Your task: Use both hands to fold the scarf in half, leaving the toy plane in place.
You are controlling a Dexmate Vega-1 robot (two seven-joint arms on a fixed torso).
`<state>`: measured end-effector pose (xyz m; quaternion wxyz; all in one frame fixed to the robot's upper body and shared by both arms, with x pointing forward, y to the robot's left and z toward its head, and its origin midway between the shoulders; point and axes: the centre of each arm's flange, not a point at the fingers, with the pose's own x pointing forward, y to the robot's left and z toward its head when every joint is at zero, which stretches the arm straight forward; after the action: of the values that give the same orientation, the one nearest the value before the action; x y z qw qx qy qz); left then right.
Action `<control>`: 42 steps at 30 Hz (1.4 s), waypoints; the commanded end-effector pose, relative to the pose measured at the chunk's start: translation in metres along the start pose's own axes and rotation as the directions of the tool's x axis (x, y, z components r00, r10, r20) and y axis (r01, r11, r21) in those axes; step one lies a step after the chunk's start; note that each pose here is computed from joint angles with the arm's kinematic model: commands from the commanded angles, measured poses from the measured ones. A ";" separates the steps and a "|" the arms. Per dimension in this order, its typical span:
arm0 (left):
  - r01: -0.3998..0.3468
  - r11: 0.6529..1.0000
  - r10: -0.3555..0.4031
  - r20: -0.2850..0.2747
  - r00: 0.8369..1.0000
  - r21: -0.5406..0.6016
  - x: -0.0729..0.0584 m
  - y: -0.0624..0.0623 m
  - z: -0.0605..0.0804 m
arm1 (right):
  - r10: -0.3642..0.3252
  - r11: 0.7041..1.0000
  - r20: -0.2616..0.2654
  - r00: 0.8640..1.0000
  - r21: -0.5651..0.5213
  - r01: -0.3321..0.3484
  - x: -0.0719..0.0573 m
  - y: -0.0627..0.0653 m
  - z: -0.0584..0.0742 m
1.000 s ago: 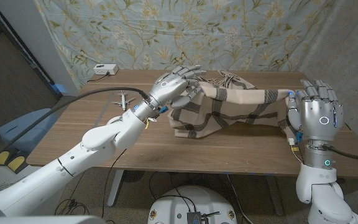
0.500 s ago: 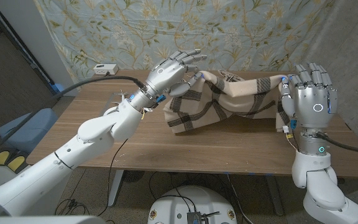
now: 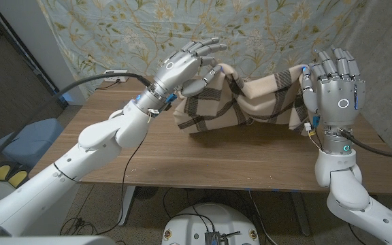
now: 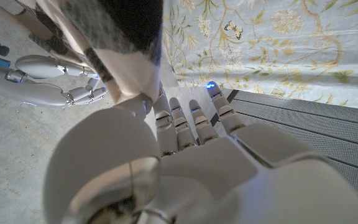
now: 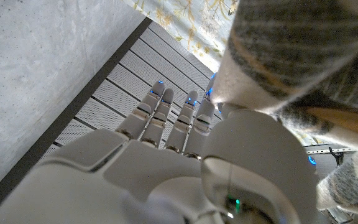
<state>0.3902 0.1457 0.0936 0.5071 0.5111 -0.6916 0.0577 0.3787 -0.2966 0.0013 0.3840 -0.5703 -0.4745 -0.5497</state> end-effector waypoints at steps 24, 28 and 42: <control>0.045 0.953 0.005 -0.167 0.986 0.299 0.058 0.043 -0.058 | -0.093 0.996 0.122 0.988 0.018 0.092 0.105 0.056 0.034; 0.106 0.930 -0.034 -0.205 0.978 0.352 0.065 0.031 -0.071 | -0.066 0.998 0.143 0.988 0.016 0.065 0.116 0.072 0.041; 0.284 0.821 -0.119 -0.338 0.934 0.495 0.087 -0.004 -0.120 | 0.005 1.000 0.200 0.980 0.006 -0.007 0.157 0.132 0.067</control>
<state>0.4338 0.1602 0.1946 0.4686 0.6343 -0.5724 0.2248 0.4724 -0.2585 0.1291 0.3353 -0.5987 -0.5177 -0.5110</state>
